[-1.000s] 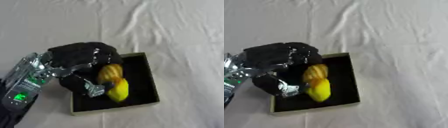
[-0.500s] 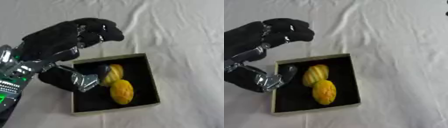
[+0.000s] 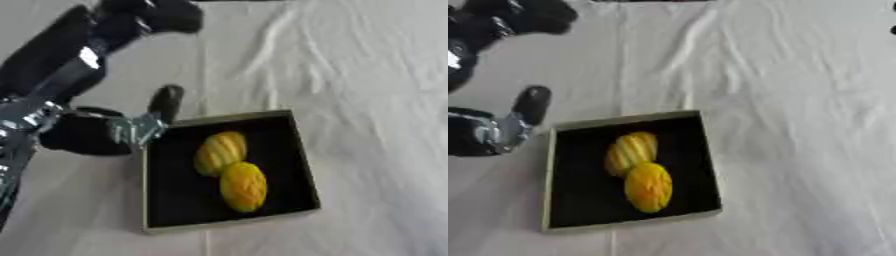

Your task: Pick up objects on the table and place them in the box.

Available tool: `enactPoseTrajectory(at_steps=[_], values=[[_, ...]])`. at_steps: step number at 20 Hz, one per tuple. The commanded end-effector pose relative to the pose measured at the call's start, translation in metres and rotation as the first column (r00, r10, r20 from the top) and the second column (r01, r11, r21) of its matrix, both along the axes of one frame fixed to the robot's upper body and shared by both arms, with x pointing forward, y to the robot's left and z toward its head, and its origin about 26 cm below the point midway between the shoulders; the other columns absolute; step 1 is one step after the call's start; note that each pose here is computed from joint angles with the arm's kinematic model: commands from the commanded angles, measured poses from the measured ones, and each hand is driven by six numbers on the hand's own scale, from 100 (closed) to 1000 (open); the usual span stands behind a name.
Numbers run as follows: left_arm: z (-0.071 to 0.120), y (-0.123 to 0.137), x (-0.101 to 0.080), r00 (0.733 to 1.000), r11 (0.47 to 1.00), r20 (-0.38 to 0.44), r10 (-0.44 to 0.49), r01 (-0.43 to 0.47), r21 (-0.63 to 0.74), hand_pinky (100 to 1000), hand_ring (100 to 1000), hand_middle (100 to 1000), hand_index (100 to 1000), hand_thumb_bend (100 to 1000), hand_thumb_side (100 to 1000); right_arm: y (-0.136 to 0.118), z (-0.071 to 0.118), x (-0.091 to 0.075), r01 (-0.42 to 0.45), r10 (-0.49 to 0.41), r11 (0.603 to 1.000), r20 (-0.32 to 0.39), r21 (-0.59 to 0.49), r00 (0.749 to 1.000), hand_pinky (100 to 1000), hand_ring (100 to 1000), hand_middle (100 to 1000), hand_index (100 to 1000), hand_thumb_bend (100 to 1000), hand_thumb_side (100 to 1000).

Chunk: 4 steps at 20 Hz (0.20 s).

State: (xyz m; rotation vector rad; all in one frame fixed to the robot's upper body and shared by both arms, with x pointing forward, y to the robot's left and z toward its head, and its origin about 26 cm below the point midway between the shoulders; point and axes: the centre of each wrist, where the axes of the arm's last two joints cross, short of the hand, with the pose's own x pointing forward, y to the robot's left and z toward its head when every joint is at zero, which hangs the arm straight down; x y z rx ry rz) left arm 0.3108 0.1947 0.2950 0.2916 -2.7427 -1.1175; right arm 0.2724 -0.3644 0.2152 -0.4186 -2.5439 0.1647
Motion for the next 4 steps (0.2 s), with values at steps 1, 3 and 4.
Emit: enactPoseTrajectory(at_steps=[1,3,4], values=[[0.014,0.026,-0.004,0.999,0.967,0.035,-0.014,0.023,-0.253,894,864,807,864,100,594,-0.002,0.009,-0.003,0.014,-0.013,1.0,0.042,-0.021,0.999,936,799,505,759,100,565],[0.016,0.039,-0.004,0.999,0.92,0.037,-0.04,0.051,-0.39,890,857,802,860,100,601,-0.002,0.009,-0.003,0.015,-0.014,1.0,0.056,-0.02,0.998,934,798,507,759,100,564],[0.017,0.046,-0.004,0.998,0.892,0.042,-0.052,0.065,-0.447,887,854,801,861,100,607,-0.002,0.01,-0.003,0.015,-0.014,1.0,0.065,-0.022,0.998,933,798,508,760,100,565]])
